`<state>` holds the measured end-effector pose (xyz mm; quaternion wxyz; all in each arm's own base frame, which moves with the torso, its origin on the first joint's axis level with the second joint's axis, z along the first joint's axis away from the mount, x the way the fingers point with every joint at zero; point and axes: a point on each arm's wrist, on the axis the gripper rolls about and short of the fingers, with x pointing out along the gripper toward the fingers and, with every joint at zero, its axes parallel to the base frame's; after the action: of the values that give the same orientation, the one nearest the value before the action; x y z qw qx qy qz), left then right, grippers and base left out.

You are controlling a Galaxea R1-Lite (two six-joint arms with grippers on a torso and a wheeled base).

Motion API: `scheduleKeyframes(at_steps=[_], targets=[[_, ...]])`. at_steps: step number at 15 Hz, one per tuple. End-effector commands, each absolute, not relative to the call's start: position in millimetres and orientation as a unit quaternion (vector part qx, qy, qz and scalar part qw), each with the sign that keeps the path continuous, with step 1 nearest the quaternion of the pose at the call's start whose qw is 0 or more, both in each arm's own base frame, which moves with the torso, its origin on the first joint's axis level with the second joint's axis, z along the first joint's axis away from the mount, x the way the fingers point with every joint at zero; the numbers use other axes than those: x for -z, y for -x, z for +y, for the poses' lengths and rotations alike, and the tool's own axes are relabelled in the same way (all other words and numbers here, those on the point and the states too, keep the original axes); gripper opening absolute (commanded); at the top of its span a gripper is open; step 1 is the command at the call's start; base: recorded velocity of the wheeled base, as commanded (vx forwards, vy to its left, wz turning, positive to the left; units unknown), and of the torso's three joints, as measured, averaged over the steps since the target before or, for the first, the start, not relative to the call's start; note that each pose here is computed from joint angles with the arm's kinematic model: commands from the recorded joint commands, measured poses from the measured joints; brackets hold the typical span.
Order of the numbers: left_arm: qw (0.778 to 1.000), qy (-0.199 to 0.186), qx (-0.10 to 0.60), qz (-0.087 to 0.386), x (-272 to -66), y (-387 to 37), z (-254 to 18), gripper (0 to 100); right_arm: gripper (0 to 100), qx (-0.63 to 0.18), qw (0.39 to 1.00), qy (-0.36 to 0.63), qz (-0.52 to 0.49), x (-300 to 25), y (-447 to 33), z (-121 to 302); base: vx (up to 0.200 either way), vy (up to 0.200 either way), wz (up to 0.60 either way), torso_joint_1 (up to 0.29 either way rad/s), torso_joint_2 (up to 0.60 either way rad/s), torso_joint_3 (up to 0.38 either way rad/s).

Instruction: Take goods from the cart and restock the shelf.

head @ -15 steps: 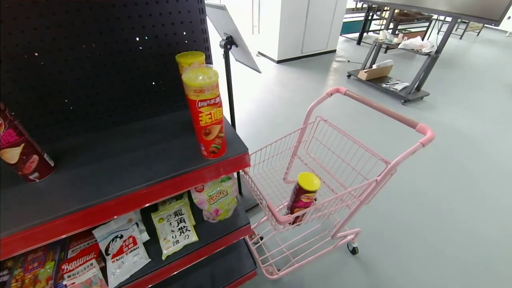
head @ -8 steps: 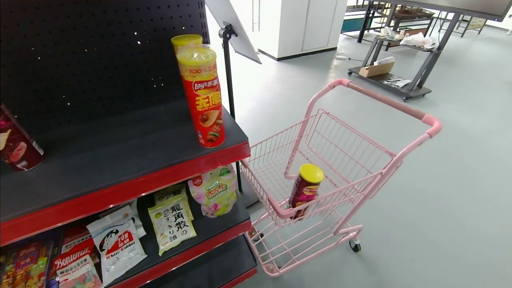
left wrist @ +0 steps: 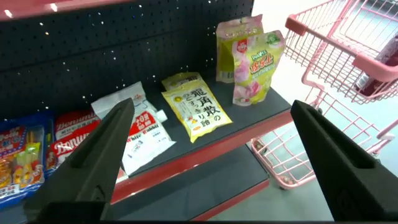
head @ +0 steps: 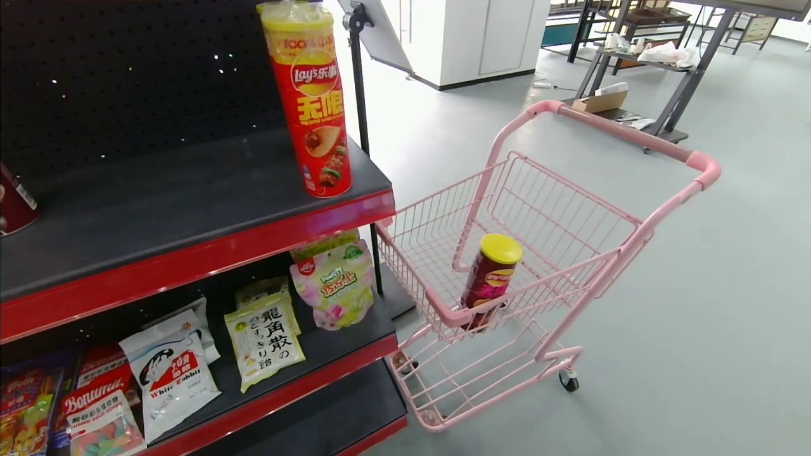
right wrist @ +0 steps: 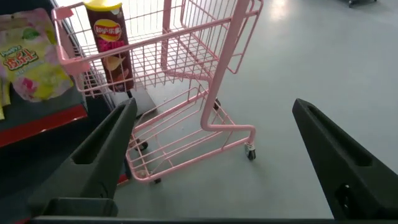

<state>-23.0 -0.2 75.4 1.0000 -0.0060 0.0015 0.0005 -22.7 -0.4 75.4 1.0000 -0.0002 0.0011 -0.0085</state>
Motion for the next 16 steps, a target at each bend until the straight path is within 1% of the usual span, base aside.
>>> scheduleKeyframes(at_steps=[1, 4, 6, 8, 9, 10, 11, 12, 13, 14, 15, 16], targets=[[1.0, 0.006, -0.001, 0.002, -75, 23, 0, 100, 100, 0.009, 1.0, 0.0, 0.002, -75, 23, 0, 0.0, 0.0, 0.0, -0.163, 0.53, 0.369], [1.0, 0.006, -0.001, 0.002, -75, 23, 0, 100, 100, 0.008, 1.0, -0.001, 0.001, -76, 23, 0, 0.0, 0.0, 0.0, -0.146, 0.52, 0.375], [1.0, 0.006, -0.001, 0.002, -75, 23, 0, 100, 100, 0.006, 1.0, 0.002, 0.002, -75, 23, 0, 0.0, 0.0, 0.0, -0.061, 0.25, 0.188], [1.0, 0.006, -0.001, 0.002, -75, 23, 0, 100, 100, 0.006, 1.0, 0.004, 0.001, -76, 23, 0, 0.0, 0.0, 0.0, -0.019, 0.08, 0.063], [1.0, 0.006, -0.001, 0.002, -75, 23, 0, 100, 100, -0.012, 1.0, 0.005, -0.015, -88, 24, 0, 0.0, 0.0, 0.0, 0.0, 0.0, 0.0], [1.0, 0.006, -0.001, 0.002, -75, 23, 0, 100, 100, -0.066, 0.998, -0.01, -0.008, -155, 15, 2, 0.0, 0.0, 0.0, 0.0, 0.0, 0.0], [1.0, 0.006, -0.001, 0.002, -75, 23, 0, 100, 100, -0.075, 0.996, -0.055, 0.0, -215, -12, 3, 0.0, 0.0, 0.0, 0.0, 0.0, 0.0], [1.0, 0.006, -0.001, 0.002, -75, 23, 0, 100, 100, -0.08, 0.994, -0.074, 0.005, -257, -41, 4, 0.0, 0.0, 0.0, 0.0, 0.0, 0.0], [1.0, 0.006, -0.001, 0.002, -75, 23, 0, 100, 100, -0.087, 0.993, -0.072, 0.022, -265, -59, 6, 0.0, 0.0, 0.0, 0.0, 0.0, 0.0], [1.0, 0.005, -0.001, 0.002, -75, 23, 0, 100, 100, -0.127, 0.989, -0.055, 0.06, -262, -95, 14, 0.0, 0.0, 0.0, 0.0, 0.0, 0.0], [1.0, 0.006, -0.001, 0.002, -75, 23, 0, 100, 100, -0.155, 0.984, -0.052, 0.065, -260, -109, 21, 0.0, 0.0, 0.0, 0.0, 0.0, 0.0], [1.0, 0.005, -0.002, 0.002, -75, 23, 0, 100, 100, -0.179, 0.979, -0.053, 0.077, -250, -136, 32, 0.0, 0.0, 0.0, 0.0, 0.0, 0.0]])
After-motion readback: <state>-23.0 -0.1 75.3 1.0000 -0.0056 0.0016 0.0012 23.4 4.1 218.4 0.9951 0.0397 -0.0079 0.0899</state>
